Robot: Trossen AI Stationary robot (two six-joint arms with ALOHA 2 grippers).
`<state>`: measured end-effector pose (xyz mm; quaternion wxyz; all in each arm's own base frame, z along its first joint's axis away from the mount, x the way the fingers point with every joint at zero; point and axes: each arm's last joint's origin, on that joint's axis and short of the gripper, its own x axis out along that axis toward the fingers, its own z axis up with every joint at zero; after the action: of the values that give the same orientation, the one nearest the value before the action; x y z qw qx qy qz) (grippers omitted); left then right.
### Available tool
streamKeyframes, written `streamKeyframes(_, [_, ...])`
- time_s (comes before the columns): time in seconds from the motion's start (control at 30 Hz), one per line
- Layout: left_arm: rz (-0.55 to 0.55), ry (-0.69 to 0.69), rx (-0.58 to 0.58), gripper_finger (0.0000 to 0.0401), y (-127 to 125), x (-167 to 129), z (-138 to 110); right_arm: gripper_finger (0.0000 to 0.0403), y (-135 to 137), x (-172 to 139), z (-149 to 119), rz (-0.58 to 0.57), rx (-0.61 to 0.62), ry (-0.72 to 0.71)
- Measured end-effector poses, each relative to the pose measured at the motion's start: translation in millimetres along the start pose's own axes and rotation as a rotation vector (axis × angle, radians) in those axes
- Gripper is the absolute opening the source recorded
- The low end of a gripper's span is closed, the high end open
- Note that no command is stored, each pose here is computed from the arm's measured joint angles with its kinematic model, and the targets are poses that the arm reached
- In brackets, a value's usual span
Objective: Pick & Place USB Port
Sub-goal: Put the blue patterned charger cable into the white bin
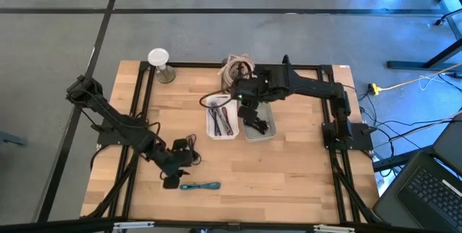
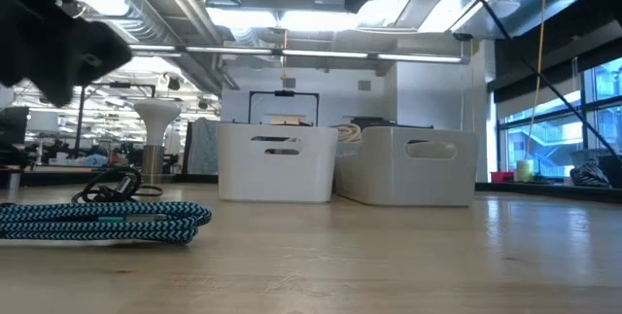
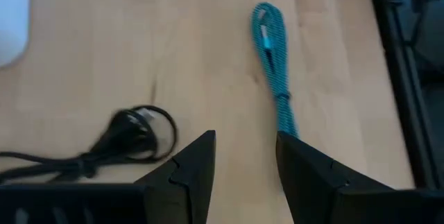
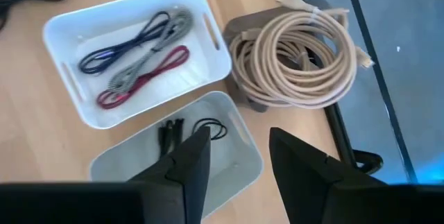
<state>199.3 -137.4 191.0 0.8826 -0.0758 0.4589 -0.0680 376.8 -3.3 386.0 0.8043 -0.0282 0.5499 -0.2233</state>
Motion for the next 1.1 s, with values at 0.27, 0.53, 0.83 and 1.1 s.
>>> streamKeyframes(0.27, [0.1,0.106,0.172,0.0143,2,7,-14,0.0152,17,-7,-4,0.032,0.002,-0.011])
streamKeyframes(0.53, [0.175,0.274,0.476,0.0143,16,33,-22,0.0152,48,-24,-15,0.149,-0.063,-0.014])
streamKeyframes(0.83, [0.29,0.306,0.593,0.0143,24,25,9,0.0152,68,-56,-37,0.243,-0.057,-0.038])
streamKeyframes(1.1, [0.29,0.349,0.673,0.0143,35,24,16,0.0152,83,-61,-77,0.234,-0.052,0.041])
